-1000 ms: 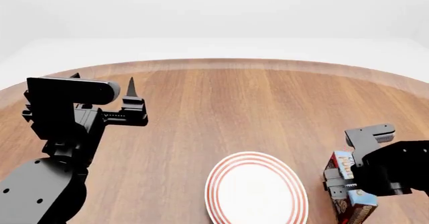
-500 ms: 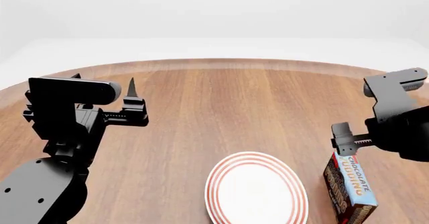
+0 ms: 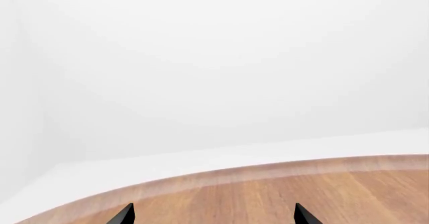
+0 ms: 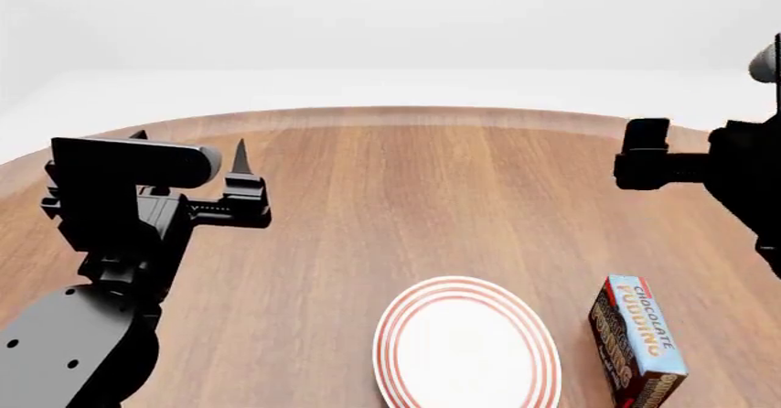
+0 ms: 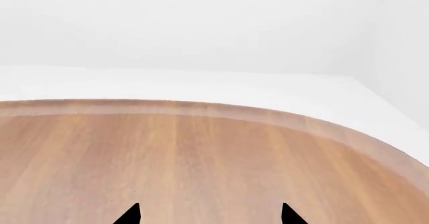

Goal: Put the chocolate pudding to the right of the plate.

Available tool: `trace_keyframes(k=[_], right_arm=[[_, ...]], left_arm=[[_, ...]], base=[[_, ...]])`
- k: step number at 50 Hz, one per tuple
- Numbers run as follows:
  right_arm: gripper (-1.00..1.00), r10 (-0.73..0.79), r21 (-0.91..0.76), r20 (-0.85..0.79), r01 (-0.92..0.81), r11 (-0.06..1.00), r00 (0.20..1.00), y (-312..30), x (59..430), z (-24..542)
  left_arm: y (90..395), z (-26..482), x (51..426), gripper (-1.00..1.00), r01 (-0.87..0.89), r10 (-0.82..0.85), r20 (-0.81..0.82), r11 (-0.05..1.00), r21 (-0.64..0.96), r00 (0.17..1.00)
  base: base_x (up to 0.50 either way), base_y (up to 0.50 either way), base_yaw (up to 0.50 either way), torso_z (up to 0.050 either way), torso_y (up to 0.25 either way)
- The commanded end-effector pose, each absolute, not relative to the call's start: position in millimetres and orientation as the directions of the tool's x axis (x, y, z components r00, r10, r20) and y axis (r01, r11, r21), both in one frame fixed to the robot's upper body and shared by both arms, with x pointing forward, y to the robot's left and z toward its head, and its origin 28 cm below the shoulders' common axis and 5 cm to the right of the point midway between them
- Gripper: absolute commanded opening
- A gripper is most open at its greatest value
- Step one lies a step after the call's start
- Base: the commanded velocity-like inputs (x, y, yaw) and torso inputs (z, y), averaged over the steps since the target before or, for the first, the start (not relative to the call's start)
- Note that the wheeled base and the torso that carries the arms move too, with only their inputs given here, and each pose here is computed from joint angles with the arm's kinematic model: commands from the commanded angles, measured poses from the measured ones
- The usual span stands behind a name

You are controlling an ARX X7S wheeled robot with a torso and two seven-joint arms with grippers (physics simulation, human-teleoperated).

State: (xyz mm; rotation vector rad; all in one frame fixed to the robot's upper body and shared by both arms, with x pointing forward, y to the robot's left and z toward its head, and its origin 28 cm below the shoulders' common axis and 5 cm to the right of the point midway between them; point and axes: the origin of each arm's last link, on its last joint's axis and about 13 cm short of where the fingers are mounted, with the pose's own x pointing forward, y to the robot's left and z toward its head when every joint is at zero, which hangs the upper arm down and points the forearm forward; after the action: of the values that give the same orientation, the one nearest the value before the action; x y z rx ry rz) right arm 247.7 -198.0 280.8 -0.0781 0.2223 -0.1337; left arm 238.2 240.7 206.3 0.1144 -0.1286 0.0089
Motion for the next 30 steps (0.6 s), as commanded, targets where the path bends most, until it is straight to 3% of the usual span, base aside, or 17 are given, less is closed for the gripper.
trace_keyframes(k=[1, 19, 30], right_arm=[[1.00, -0.084, -0.040, 0.025, 0.085, 0.996, 0.996, -189.9, 229.6, 295.7], [1.00, 0.018, -0.055, 0.117, -0.012, 0.998, 0.993, -180.4, 224.7, 294.4], [1.00, 0.045, -0.057, 0.116, -0.039, 0.998, 0.992, -178.7, 225.0, 292.0]], left_arm=[[240.2, 209.0, 237.3, 1.00, -0.015, 0.000, 0.133, 0.993, 0.117, 0.991], [225.4, 261.4, 228.3, 1.00, 0.012, -0.058, 0.249, 0.984, 0.180, 0.967], [223.6, 265.9, 226.0, 1.00, 0.015, -0.065, 0.269, 0.983, 0.186, 0.961]], base=[[0.00, 0.00, 0.00, 0.000, 0.000], [0.00, 0.00, 0.00, 0.000, 0.000], [0.00, 0.00, 0.00, 0.000, 0.000]])
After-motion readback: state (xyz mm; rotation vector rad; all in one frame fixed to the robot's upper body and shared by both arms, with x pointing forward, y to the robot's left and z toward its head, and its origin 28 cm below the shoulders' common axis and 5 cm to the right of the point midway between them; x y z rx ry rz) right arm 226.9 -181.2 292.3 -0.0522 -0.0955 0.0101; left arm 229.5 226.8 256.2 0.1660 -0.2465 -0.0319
